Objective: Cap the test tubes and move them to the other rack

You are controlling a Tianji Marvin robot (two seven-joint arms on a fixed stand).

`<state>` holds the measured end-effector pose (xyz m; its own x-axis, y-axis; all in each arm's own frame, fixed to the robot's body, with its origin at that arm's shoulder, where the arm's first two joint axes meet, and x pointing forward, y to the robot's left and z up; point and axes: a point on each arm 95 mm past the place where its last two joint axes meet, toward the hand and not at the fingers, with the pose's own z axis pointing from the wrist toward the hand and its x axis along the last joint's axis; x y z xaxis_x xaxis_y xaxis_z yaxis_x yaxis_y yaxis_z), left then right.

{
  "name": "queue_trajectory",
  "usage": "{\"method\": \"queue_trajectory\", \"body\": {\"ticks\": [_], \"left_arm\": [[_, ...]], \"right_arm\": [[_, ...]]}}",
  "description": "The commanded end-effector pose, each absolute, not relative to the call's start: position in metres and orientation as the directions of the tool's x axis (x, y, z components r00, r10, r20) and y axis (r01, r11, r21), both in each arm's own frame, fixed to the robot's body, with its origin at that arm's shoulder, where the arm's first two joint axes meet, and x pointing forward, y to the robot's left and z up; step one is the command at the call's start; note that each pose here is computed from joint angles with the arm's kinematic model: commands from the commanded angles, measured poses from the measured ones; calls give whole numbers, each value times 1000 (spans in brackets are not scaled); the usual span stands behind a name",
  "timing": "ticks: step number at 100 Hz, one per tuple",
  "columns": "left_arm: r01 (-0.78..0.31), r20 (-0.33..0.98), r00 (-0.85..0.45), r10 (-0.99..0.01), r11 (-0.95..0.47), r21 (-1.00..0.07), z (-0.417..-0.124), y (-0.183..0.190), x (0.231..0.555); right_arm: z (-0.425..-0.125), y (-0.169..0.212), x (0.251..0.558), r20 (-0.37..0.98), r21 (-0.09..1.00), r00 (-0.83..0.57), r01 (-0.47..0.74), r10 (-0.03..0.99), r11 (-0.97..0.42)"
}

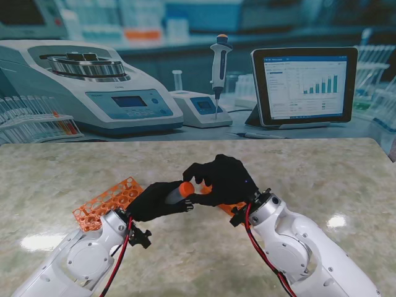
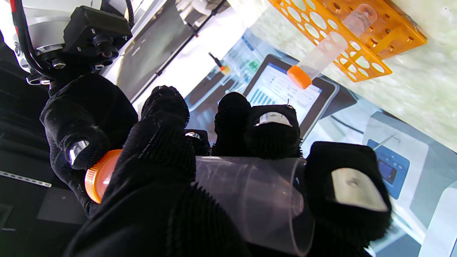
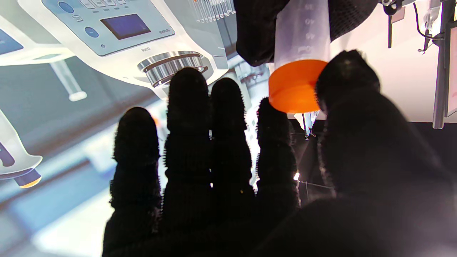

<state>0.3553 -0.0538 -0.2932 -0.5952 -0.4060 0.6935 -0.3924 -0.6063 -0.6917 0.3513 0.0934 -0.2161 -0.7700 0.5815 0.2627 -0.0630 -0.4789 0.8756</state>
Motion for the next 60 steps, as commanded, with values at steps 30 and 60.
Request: {"method": "queue_trajectory", "body": {"ticks": [30, 60], "left_arm": [[-399, 690, -615, -381, -605, -689, -289, -61, 351], [-397, 687, -619, -381, -604, -691, -288, -61, 351]], "right_arm": [[-224, 101, 349, 283, 881, -774, -23, 567, -472], [-226, 102, 349, 289, 884, -769, -15, 570, -468]]}}
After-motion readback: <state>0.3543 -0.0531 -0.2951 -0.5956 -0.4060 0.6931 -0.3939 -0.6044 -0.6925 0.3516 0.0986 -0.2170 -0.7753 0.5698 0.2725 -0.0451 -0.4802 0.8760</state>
